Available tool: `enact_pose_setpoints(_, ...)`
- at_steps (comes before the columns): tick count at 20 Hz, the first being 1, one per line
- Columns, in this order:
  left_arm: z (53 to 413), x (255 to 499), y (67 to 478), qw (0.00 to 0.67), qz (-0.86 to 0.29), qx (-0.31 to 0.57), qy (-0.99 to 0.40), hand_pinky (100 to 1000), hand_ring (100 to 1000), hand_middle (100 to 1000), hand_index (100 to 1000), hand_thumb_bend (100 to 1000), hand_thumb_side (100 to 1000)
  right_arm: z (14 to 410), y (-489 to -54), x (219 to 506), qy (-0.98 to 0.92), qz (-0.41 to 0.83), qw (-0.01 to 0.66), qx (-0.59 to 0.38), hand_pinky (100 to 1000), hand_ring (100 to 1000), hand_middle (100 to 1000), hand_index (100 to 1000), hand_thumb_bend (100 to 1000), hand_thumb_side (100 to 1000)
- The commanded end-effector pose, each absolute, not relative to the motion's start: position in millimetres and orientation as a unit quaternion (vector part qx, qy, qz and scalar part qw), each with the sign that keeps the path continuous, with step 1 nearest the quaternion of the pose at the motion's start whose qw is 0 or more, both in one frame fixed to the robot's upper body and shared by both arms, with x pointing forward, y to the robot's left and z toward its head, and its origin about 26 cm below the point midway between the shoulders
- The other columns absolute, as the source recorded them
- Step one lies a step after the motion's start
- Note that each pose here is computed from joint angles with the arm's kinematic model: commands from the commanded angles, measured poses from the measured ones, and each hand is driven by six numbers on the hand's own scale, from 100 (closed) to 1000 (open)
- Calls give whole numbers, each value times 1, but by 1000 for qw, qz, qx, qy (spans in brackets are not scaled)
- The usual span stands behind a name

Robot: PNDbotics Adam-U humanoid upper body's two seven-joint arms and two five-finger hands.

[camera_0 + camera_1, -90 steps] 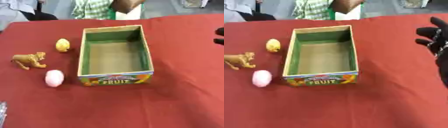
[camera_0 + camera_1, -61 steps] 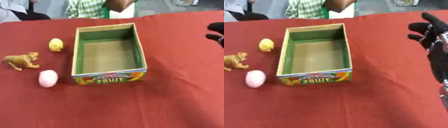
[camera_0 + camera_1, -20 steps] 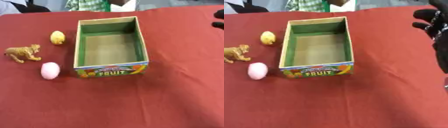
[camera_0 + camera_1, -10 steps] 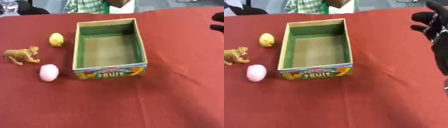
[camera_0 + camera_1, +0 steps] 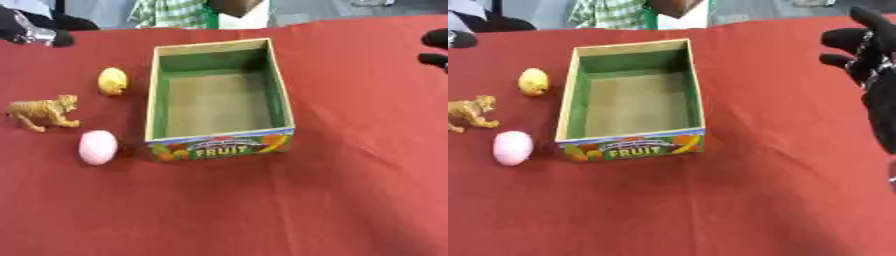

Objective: Pick up objects on the table and place them in the box.

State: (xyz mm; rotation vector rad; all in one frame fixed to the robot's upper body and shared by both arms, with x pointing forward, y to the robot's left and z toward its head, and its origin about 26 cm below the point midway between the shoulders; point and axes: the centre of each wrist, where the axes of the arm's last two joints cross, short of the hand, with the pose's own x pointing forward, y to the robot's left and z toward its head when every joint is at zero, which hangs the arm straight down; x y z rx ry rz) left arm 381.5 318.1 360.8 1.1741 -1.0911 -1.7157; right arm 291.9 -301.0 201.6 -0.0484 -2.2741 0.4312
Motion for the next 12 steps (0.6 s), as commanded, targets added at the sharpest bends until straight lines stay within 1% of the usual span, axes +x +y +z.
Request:
enact_pose_setpoints(1,367,381,323,400,-680,461,-405,755,892,894,1000,635,750,211,-302,290,-902,183,390,-23,831,869,748,960,100,1000)
enact_pose_setpoints(2,365,382,324,403,-683,459,-401,755,892,894,1000,635,750,211,-302,290,-902,183,391,-23,831,869,748,960,100,1000)
enact_pose_setpoints(3,362,382,326,405,-686,457,-396,757,897,899,1000,649,722,211,-302,290,-902,183,391,-23,832,870,748,961,100,1000)
enact_pose_setpoints(4,360,383,327,406,-688,456,-392,757,897,899,1000,649,722,211,-302,290,-902,184,391,-23,832,870,748,961,100,1000)
enact_pose_setpoints(5,358,383,328,407,-691,455,-387,759,902,906,1000,648,689,210,-302,290,-902,184,391,-23,832,870,748,961,100,1000)
enact_pose_setpoints(7,352,384,331,408,-699,451,-375,762,910,919,1000,597,618,210,-302,290,-901,184,392,-23,832,870,748,961,100,1000)
enact_pose_setpoints(10,344,386,336,412,-708,445,-361,763,914,922,1000,589,605,210,-302,290,-901,184,392,-23,832,870,748,961,100,1000)
enact_pose_setpoints(12,337,389,340,418,-714,442,-347,765,927,934,1000,614,592,210,-302,290,-901,184,392,-23,832,871,748,961,100,1000)
